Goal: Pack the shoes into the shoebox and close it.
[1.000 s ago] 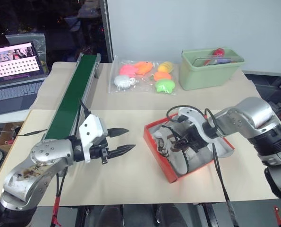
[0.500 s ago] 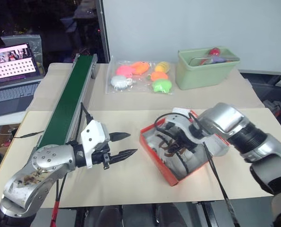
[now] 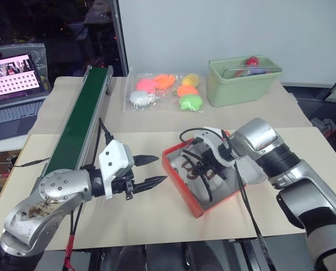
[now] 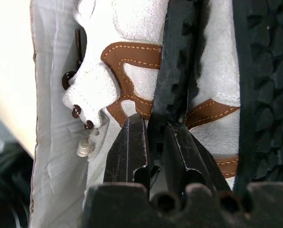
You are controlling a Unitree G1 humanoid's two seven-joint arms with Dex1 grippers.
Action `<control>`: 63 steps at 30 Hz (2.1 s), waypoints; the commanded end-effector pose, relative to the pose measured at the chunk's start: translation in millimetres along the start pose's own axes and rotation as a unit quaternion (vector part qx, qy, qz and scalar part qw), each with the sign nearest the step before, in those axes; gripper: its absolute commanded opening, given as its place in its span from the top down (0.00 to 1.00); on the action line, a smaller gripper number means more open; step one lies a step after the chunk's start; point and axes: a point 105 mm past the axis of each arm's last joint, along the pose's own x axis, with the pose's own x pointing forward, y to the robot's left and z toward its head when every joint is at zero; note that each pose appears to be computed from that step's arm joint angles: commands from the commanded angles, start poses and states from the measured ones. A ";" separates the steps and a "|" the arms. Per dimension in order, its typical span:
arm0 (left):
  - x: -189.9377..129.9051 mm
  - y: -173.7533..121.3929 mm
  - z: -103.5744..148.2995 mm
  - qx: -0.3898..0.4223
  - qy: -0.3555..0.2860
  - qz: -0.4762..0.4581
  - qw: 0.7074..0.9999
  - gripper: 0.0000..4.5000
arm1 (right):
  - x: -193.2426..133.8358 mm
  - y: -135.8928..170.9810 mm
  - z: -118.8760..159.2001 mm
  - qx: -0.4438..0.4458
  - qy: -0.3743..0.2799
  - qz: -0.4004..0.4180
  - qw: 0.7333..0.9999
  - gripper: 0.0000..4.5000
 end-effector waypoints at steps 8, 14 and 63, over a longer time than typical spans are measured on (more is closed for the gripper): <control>4.4 5.9 6.6 0.015 -0.008 -0.011 1.000 0.39 | -16.7 -8.7 24.3 0.040 -0.093 -0.038 0.994 0.25; 4.4 7.6 5.1 0.016 -0.007 -0.014 1.000 0.39 | -58.5 -2.1 46.3 0.018 -0.171 -0.040 0.984 0.25; 13.7 0.0 -3.8 0.001 -0.023 -0.010 1.000 0.39 | -46.0 -117.7 -113.7 0.152 -0.336 -0.213 0.905 0.99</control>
